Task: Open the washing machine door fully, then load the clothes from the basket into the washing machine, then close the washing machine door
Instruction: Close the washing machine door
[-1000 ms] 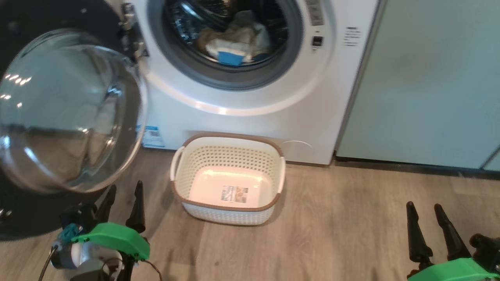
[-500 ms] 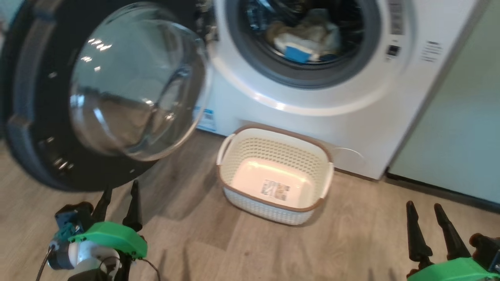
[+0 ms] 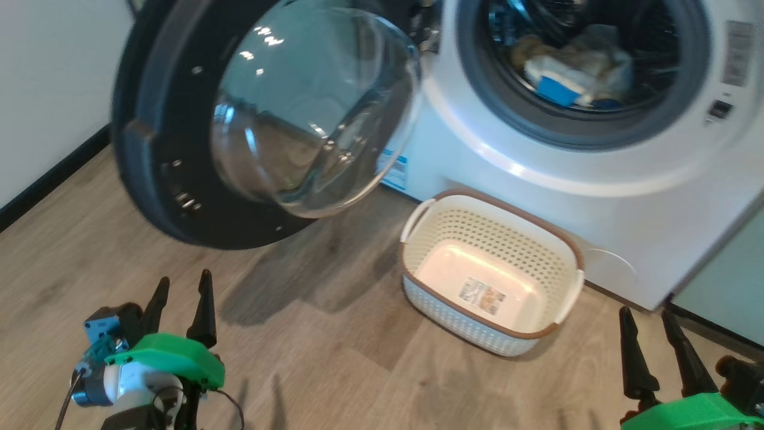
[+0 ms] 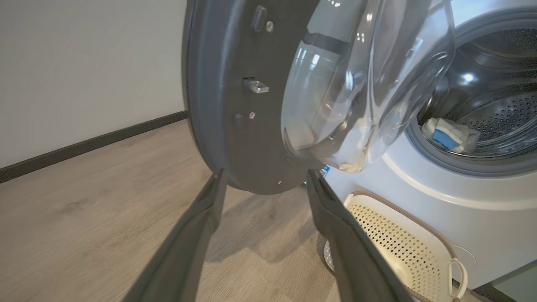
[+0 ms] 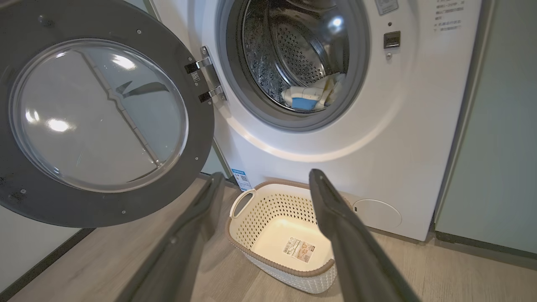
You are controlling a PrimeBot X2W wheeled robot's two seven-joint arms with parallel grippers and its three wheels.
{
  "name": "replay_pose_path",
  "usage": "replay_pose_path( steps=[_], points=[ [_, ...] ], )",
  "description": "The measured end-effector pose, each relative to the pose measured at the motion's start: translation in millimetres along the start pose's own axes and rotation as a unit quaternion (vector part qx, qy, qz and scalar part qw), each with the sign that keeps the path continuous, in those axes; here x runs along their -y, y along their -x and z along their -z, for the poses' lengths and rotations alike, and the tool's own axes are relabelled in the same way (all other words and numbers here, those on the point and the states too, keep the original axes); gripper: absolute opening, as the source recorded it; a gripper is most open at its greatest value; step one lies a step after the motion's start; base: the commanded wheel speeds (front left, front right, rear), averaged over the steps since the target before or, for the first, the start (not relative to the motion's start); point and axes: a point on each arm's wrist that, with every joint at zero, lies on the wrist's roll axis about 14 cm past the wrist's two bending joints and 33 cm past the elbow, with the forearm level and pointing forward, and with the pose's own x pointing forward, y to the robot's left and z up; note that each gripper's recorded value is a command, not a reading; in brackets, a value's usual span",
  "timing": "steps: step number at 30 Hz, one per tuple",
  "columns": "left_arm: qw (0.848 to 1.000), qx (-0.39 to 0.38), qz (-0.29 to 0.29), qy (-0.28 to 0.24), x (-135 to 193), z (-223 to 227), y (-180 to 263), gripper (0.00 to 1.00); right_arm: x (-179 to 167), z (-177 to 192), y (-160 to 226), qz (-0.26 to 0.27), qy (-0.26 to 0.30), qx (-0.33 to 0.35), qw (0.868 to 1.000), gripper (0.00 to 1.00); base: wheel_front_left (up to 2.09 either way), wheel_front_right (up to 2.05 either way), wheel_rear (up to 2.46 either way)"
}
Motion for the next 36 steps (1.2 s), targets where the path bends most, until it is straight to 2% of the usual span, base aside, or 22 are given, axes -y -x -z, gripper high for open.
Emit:
replay_pose_path(
  steps=[11,23,24,25,27,28,29,33,36],
  points=[
    [0.998,0.009,-0.067,0.002,-44.1,-6.2,26.5,1.0,-35.5,16.0,-22.6,-0.06,-0.004,-0.024,0.998,1.0,0.0,0.0,0.0],
    [0.996,0.02,-0.085,0.007,-55.8,-11.9,36.4,1.0,-50.1,17.6,-25.9,-0.082,-0.001,-0.028,0.996,1.0,0.0,0.0,0.0],
    [0.996,0.021,-0.084,0.008,-55.6,-12.1,36.2,0.82,-50.3,17.3,-25.3,-0.082,-0.001,-0.028,0.996,1.0,0.0,0.0,0.0],
    [0.996,0.021,-0.084,0.008,-55.6,-12.1,36.2,0.55,-50.3,17.3,-25.3,-0.082,-0.001,-0.028,0.996,1.0,0.0,0.0,0.0],
    [0.995,0.026,-0.089,0.024,-57.4,-13.6,35.7,0.25,-49.4,16.9,-24.0,-0.08,0.0,-0.027,0.996,1.0,0.0,0.0,0.0],
    [0.994,0.031,-0.095,0.039,-59.9,-14.8,35.6,0.04,-48.7,16.5,-23.3,-0.079,0.0,-0.027,0.997,1.0,0.0,0.0,0.0],
    [0.993,0.035,-0.1,0.056,-62.5,-16.0,35.5,0.0,-48.0,15.9,-22.5,-0.077,0.0,-0.026,0.997,1.0,0.0,0.0,0.0],
    [0.982,0.047,-0.119,0.14,-72.9,-15.5,33.8,0.0,-43.0,13.2,-19.3,-0.069,0.001,-0.022,0.997,1.0,0.0,0.0,0.0],
    [0.962,0.068,-0.141,0.222,-89.2,-23.4,30.1,0.0,-38.7,11.7,-16.8,-0.062,0.001,-0.02,0.998,1.0,0.0,0.0,0.0]
  ],
)
